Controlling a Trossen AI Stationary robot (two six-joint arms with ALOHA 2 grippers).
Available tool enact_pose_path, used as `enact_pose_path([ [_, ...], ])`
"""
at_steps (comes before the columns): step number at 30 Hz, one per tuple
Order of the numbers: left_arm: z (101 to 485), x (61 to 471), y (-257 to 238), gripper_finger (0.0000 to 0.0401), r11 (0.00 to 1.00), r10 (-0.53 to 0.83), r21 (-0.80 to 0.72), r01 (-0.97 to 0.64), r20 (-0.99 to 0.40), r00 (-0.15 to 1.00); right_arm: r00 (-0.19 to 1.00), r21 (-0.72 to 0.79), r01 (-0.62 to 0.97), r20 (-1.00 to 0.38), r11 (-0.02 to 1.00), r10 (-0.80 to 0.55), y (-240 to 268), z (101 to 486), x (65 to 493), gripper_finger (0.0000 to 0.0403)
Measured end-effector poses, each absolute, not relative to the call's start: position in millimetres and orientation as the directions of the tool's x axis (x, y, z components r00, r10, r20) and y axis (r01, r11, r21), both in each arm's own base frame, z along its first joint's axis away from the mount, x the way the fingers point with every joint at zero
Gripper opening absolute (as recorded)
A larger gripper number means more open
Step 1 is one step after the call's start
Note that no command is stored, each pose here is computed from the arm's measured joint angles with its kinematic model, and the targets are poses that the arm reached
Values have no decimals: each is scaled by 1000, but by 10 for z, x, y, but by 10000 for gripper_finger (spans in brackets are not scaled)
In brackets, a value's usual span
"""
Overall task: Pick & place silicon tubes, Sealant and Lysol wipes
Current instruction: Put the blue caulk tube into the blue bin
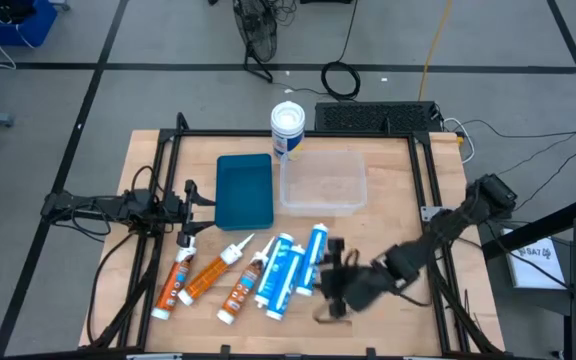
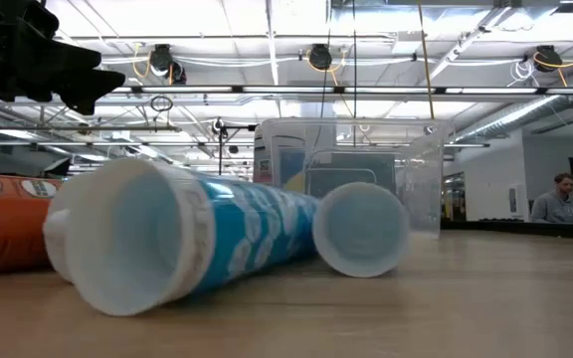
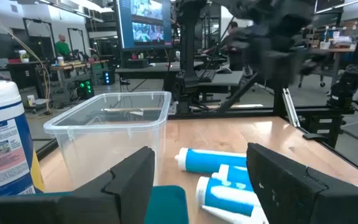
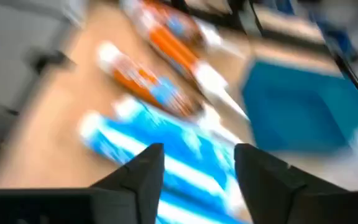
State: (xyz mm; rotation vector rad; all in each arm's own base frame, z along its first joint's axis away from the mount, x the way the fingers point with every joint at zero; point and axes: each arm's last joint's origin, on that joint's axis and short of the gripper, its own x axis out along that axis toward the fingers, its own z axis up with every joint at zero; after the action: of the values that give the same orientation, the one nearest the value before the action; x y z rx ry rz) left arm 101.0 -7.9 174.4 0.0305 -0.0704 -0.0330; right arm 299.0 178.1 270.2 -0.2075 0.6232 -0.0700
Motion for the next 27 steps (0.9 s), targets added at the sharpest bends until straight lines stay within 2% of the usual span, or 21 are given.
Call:
enact_pose_path([
  [2, 1743, 1010, -79, 253, 999, -34, 32, 32, 69, 997, 747, -169, 25, -652, 985, -131, 1598, 2686, 3044, 204],
  [6, 1743, 1010, -79, 253, 999, -34, 32, 32, 69, 997, 646, 6, 80, -762, 997, -47, 1269, 2580, 3184, 213],
  [10, 1744, 1010, -79, 253, 999, -34, 32, 32, 70, 997, 620, 102, 58, -783, 993, 45, 1110, 2395, 3409, 210],
  [13, 1744, 1010, -79, 253, 999, -34, 32, 32, 70, 997, 644, 34, -10, -765, 999, 32, 1073, 2257, 3568, 203],
  [18, 1743, 1010, -79, 253, 999, -34, 32, 32, 69, 997, 554, -87, -70, -832, 994, -34, 999, 1754, 3743, 194],
  [22, 1744, 1010, -79, 253, 999, -33, 32, 31, 70, 997, 543, -108, -86, -838, 990, -44, 991, 1528, 3848, 192],
  [27, 1743, 1010, -79, 253, 999, -34, 32, 32, 69, 997, 445, -106, -96, -894, 990, -52, 1034, 1423, 3736, 191],
])
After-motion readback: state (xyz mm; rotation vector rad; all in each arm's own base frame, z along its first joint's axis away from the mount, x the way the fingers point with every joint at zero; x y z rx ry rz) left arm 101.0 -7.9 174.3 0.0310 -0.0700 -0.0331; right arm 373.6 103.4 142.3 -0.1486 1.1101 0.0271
